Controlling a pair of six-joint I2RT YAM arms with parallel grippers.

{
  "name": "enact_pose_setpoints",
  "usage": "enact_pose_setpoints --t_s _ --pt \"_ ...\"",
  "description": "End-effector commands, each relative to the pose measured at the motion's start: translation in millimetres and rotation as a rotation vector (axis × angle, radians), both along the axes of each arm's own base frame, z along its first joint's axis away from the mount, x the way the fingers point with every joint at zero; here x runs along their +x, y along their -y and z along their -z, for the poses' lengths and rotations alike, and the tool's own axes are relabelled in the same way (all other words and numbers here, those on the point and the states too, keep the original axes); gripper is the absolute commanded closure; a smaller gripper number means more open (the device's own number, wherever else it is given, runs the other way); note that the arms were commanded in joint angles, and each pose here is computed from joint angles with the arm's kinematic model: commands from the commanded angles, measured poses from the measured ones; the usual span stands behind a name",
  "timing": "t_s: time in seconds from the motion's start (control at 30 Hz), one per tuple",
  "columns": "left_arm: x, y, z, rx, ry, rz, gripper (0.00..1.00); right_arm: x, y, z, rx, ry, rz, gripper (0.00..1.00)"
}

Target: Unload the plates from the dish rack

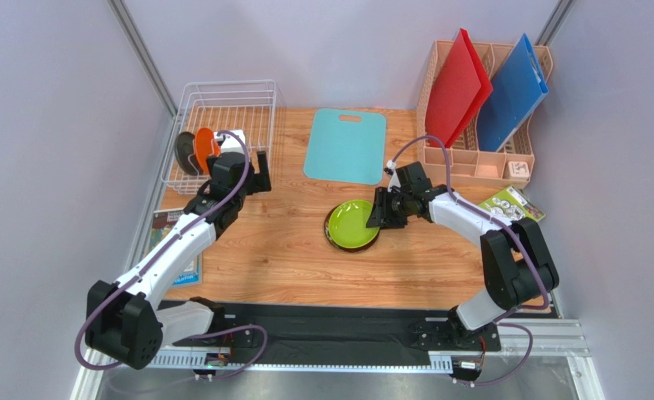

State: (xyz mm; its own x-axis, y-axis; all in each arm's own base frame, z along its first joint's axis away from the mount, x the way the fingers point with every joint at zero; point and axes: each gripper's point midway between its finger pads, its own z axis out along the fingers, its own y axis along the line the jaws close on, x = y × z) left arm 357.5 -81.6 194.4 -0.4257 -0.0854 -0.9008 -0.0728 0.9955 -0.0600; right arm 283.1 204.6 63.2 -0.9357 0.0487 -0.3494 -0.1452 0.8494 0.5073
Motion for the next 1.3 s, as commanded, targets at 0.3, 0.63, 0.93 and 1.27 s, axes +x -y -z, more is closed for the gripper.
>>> enact_pose_setpoints --t_s 0.3,0.63,0.93,1.27 --pt "31 -17 -27 0.115 0.044 -0.106 0.00 5 25 -11 -0.219 0.040 -0.015 0.38" --pt "60 -74 -18 0.096 0.017 -0.247 0.02 15 39 -23 -0.282 0.130 0.027 0.35" --pt "93 -134 -3 0.101 0.014 -0.376 0.03 25 32 -15 -0.270 0.122 0.007 0.35" --pt "134 -171 17 0.093 -0.022 -0.416 0.13 39 24 -1 -0.282 0.092 -0.019 0.35"
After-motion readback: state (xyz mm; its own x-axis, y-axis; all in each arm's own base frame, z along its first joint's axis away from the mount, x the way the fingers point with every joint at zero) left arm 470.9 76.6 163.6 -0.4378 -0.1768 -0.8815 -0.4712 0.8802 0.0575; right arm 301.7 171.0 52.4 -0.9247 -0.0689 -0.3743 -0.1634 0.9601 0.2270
